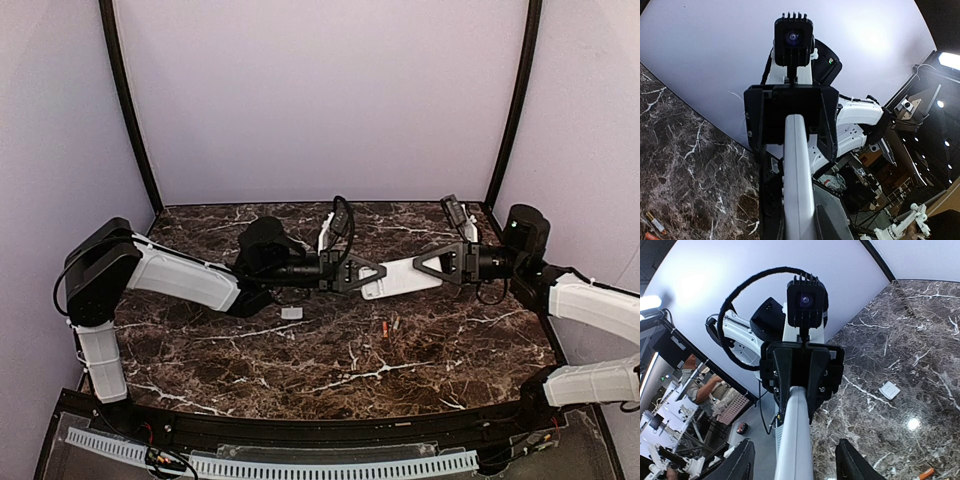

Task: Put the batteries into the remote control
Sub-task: Pass from the right arm to the left, then pass from the left arm to the right

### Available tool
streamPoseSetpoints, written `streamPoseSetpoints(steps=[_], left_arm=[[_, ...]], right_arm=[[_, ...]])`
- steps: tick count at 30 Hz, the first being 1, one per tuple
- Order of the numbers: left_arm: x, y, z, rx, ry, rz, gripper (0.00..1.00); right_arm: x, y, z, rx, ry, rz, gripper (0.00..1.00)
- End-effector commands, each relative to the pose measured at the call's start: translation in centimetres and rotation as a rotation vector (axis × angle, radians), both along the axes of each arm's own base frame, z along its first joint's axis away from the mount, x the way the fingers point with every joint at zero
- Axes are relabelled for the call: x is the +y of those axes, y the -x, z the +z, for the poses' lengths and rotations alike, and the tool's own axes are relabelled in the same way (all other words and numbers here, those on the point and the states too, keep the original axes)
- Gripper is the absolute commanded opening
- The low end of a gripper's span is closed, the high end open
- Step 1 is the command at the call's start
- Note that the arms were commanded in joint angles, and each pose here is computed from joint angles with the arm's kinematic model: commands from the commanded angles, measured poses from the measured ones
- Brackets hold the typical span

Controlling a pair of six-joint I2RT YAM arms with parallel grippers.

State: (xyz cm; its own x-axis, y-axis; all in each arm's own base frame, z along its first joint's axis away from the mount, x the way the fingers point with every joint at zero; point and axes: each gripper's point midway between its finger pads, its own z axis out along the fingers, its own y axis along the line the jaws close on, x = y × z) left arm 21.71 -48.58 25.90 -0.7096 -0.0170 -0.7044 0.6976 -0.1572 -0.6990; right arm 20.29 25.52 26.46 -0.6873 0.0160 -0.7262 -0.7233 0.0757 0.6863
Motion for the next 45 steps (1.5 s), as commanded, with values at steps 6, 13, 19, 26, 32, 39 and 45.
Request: streamPoseSetpoints(steps=[6,13,19,26,32,39,45], left_arm=[[2.5,3.9,2.2,-0.124,-0.033,-0.207,0.0],[2.5,4.1,0.8,-0.173,-0.167,-0.232,0.0],[2.4,3.8,0.9,-0.204,-0.193,-0.217,0.0],[2.3,3.4,0.4,-0.214,-0.215,-0.201,0.0],[2.4,3.5,0.5,-0.227,-0.217,-0.199,0.0],[2.9,3.9,1.2,-0.225,-0.189,-0.212,0.0],[3.2,3.0,1.6,-0.208,-0.166,-0.18,0.0]], right_arm=[[0.3,3.1,0.8,-0.031,0.016,0.184,0.61],[1.3,5.1,0.6,-0.007,0.06,0.293,0.59],[2.0,5.6,-0.2,0.037,0.095,0.332,0.53],[3.1,5.8,-2.2,0.069,0.181,0.335,0.52],[3.3,6.0,-3.3,0.08,0.216,0.333,0.53],[3.1,5.8,-4.1,0.072,0.242,0.303,0.6],[3.1,5.7,-3.9,0.057,0.241,0.289,0.52]])
